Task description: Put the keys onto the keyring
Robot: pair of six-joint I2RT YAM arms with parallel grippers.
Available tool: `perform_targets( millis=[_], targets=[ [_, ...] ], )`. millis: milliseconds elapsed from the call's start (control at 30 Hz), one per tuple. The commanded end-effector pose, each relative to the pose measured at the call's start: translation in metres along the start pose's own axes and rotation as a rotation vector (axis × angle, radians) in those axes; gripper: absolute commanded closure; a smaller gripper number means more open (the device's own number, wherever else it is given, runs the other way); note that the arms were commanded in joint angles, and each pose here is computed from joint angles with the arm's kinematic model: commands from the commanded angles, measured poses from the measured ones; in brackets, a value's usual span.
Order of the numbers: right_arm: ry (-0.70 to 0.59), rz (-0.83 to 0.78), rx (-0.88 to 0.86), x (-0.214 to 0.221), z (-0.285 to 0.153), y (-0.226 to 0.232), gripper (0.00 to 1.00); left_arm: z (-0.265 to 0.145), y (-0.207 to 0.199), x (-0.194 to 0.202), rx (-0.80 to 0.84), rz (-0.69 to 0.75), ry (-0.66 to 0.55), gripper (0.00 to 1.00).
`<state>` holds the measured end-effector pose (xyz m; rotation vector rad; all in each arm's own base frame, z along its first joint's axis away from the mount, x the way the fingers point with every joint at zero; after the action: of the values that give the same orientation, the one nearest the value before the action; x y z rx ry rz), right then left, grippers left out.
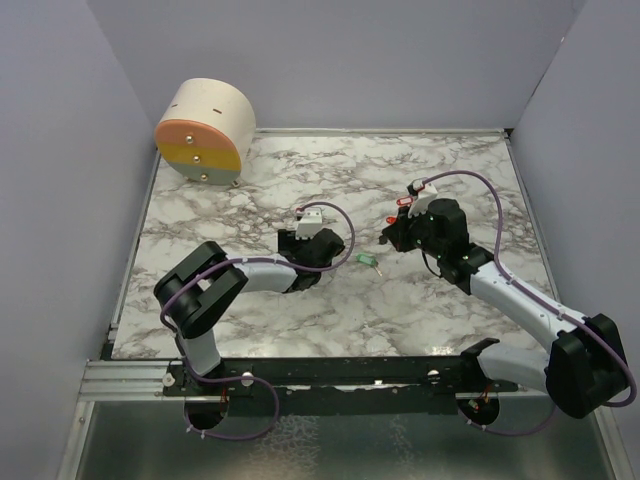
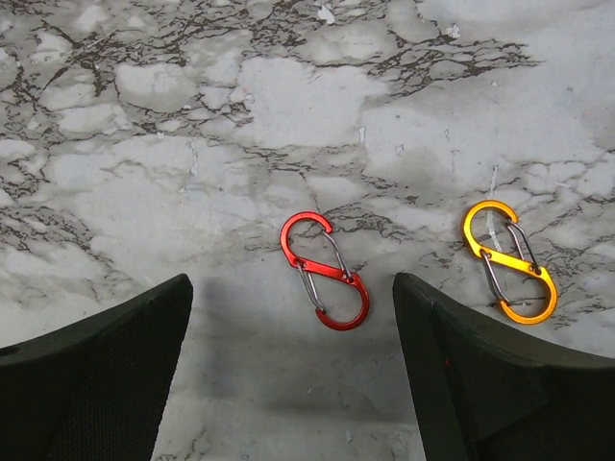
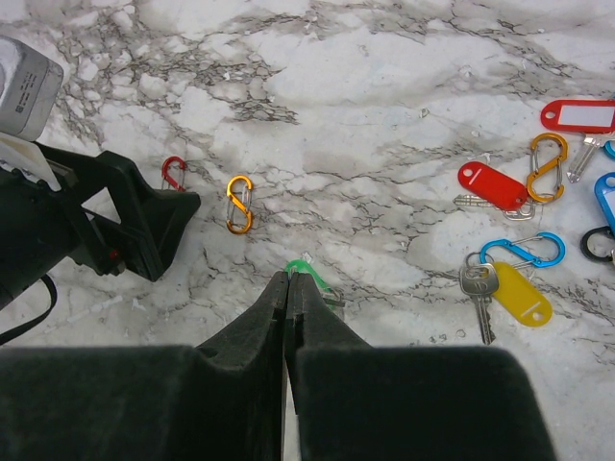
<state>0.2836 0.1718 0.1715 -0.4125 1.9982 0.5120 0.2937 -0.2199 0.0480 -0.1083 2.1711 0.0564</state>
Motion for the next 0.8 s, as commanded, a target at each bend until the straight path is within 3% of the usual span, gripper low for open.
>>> perform_targets(
  millis=[0, 767],
  targets=[
    [0.003, -0.011, -0.027, 0.001, -0.002, 0.005, 0.99, 0.008, -0.002, -0.003, -0.026, 0.013, -0.014, 0.13],
    [0.002, -0.016, -0.021, 0.001, -0.003, 0.004, 0.99, 0.005, 0.037, 0.009, -0.070, 0.013, 0.040, 0.17]
  ],
)
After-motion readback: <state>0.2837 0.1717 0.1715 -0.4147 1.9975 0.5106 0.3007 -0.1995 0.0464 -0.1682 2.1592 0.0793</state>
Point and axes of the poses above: each gripper's point midway between its finger pads, its own z axis out along the fingers, its own y axis along the line the jaws close on, x = y × z, the point moved 4 cm from there along -z, back along the fingers, and after that the axes turned 5 degrees about -z, right-handed, at the moved point
